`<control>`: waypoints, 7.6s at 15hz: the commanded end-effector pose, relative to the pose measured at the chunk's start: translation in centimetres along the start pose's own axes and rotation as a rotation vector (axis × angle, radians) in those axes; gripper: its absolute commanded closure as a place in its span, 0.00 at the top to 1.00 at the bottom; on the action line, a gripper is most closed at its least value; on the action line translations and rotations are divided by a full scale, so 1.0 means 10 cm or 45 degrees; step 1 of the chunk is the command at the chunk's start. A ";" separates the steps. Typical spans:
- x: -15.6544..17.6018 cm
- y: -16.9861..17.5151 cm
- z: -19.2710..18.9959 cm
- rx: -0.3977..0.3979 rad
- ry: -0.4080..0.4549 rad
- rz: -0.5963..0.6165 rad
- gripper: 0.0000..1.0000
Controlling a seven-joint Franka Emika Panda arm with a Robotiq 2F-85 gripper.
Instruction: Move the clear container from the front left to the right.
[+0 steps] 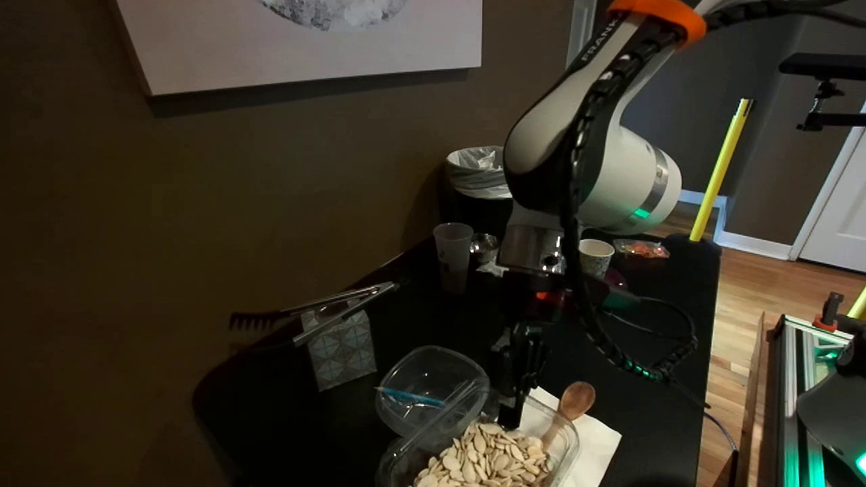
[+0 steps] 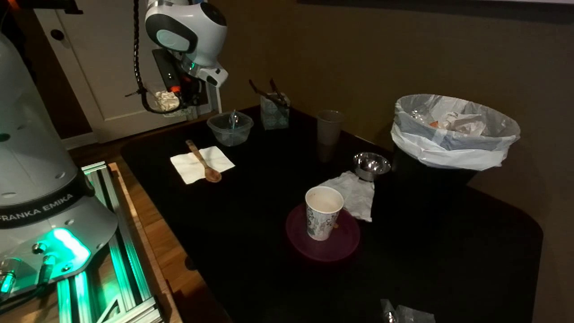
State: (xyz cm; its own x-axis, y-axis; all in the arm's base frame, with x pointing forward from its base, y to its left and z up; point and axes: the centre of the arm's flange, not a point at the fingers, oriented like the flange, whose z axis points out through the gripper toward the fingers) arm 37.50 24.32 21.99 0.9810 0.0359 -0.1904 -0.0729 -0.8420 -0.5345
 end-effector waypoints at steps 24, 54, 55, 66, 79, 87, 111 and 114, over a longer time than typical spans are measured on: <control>0.90 1.36 -2.27 0.372 0.876 0.849 0.01; 0.35 2.97 -2.60 0.047 0.963 1.496 0.01; 0.38 2.97 -2.54 0.030 0.968 1.534 0.01; 0.75 3.09 -1.91 0.114 0.909 1.881 0.01; 1.19 3.42 -1.92 0.157 0.981 1.913 0.01; 1.33 3.72 -1.98 0.149 1.003 1.961 0.01; 1.58 4.05 -1.97 -0.105 0.969 1.633 0.40; 1.54 3.93 -2.08 -0.116 1.009 1.640 0.64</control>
State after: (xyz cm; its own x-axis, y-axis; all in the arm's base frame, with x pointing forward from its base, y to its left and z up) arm 53.24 -19.86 13.54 0.1148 -0.9934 -0.0064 -0.9497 -0.1078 -0.2940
